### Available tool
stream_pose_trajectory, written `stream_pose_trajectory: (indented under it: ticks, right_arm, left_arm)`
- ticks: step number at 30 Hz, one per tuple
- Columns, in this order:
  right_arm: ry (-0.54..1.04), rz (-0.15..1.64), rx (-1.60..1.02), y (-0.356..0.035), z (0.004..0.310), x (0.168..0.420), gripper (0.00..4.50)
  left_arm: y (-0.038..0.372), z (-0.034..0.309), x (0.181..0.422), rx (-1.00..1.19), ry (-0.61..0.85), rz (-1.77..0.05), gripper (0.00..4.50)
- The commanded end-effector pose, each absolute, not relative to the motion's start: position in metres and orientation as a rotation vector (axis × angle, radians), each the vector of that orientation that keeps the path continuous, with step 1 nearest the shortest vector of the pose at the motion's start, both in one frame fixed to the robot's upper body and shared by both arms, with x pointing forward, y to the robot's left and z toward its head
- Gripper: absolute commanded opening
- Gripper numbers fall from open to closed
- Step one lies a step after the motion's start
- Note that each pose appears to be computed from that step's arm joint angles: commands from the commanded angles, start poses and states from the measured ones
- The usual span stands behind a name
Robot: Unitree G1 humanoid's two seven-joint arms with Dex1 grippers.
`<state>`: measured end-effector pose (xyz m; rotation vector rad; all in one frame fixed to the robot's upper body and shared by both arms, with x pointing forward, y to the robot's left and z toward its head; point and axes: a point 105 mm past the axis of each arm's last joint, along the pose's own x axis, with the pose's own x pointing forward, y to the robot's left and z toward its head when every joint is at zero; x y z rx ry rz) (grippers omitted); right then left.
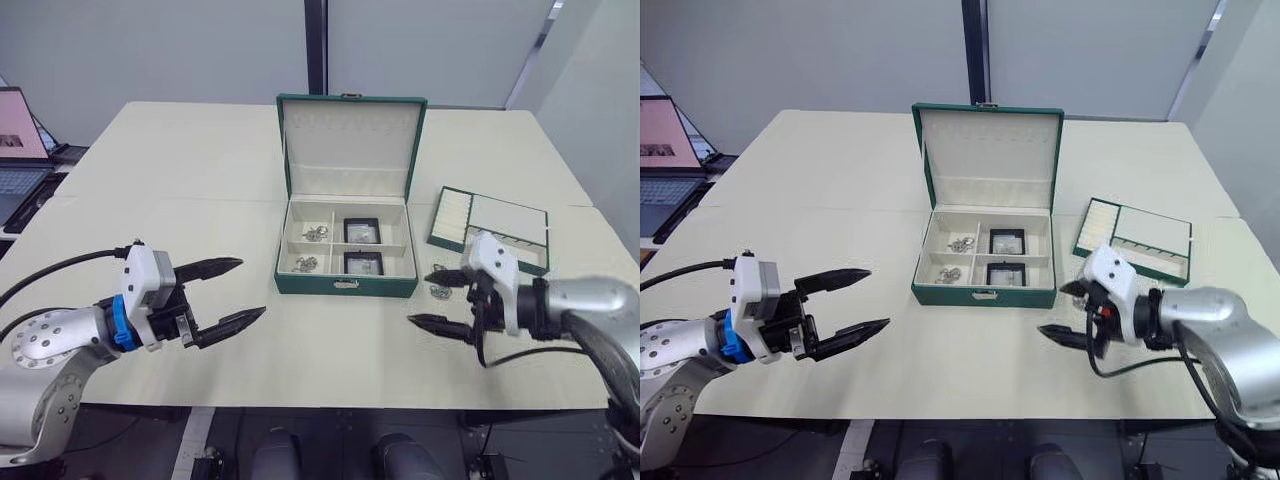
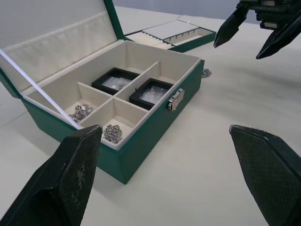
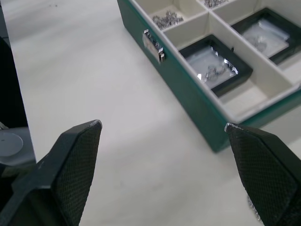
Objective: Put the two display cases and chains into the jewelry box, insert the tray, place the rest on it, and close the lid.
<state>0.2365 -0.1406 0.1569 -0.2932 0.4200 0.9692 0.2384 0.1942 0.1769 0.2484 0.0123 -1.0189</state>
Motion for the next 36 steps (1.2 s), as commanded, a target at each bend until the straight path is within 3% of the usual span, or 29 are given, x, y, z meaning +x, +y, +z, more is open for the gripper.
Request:
stream_pose_trajectory:
  ticks: [1, 8, 12, 36]
  right_arm:
    - [0.351, 0.929, -0.249, -0.142, 0.159, 0.22, 4.47]
    - [0.297, 0.9, -0.193, -0.157, 0.148, 0.186, 4.47]
    - [0.39, 0.898, -0.194, -0.161, 0.135, 0.176, 4.47]
    - [0.357, 0.821, -0.232, -0.171, 0.138, 0.183, 4.47]
  left_arm:
    - [0.194, 0.181, 0.233, 0.259, -0.016, -1.054, 4.5]
    - [0.194, 0.18, 0.223, 0.235, 0.007, -1.091, 4.5]
    - [0.19, 0.176, 0.214, 0.194, 0.048, -1.138, 4.5]
    - [0.17, 0.179, 0.225, 0.233, 0.014, -1.21, 4.5]
